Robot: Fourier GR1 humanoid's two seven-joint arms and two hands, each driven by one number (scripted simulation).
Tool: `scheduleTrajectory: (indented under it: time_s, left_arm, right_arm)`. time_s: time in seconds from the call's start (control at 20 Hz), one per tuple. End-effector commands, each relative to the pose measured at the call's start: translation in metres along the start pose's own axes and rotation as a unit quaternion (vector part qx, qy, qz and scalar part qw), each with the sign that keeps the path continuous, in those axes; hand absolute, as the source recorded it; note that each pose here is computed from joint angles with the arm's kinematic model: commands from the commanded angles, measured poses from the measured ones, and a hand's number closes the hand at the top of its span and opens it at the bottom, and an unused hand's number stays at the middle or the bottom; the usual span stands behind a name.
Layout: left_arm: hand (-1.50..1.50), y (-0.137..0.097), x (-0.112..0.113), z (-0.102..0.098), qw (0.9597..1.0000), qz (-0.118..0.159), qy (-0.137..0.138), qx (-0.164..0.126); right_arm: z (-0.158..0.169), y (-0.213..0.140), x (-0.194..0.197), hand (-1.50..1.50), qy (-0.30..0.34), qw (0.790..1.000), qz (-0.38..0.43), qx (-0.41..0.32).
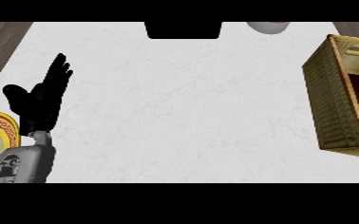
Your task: Pick the lemon from the placemat and place it in the basket
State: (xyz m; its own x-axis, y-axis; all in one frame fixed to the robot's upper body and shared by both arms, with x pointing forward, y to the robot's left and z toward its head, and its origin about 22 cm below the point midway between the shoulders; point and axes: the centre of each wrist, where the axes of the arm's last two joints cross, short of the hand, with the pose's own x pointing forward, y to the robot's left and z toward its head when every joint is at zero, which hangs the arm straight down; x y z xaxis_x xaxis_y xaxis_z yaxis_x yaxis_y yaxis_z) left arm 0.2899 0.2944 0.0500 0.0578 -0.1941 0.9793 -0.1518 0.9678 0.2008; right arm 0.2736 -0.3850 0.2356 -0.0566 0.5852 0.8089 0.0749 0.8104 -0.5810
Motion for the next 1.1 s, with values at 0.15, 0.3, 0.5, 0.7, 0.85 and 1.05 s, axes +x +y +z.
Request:
scheduleTrajectory:
  time_s: [0.15, 0.3, 0.5, 0.7, 0.85, 1.05]
  left_arm:
    - [0.00, -0.005, 0.005, 0.001, 0.9999, 0.000, -0.008, -0.008]
    - [0.00, -0.005, 0.004, -0.007, 1.0000, 0.000, -0.009, -0.004]
    - [0.00, -0.012, 0.004, -0.005, 1.0000, 0.003, -0.002, -0.003]
    - [0.00, -0.008, -0.010, 0.011, 1.0000, 0.005, 0.003, 0.001]
    - [0.00, -0.004, -0.005, -0.003, 1.0000, 0.000, 0.006, -0.001]
    - [0.00, -0.001, 0.010, 0.005, 1.0000, 0.004, -0.001, -0.009]
  right_arm:
    - [0.010, -0.016, 0.042, 1.50, -0.153, 0.935, 0.319, -0.025]
    - [0.004, 0.003, 0.021, 1.50, -0.189, 0.910, 0.366, -0.051]
    - [-0.014, -0.017, -0.009, 1.50, -0.189, 0.901, 0.386, -0.060]
    - [-0.041, 0.005, -0.004, 1.50, -0.178, 0.910, 0.369, -0.069]
    - [-0.038, -0.003, 0.008, 1.50, -0.162, 0.913, 0.371, -0.054]
    - [-0.044, -0.017, -0.002, 1.50, -0.092, 0.901, 0.424, 0.007]
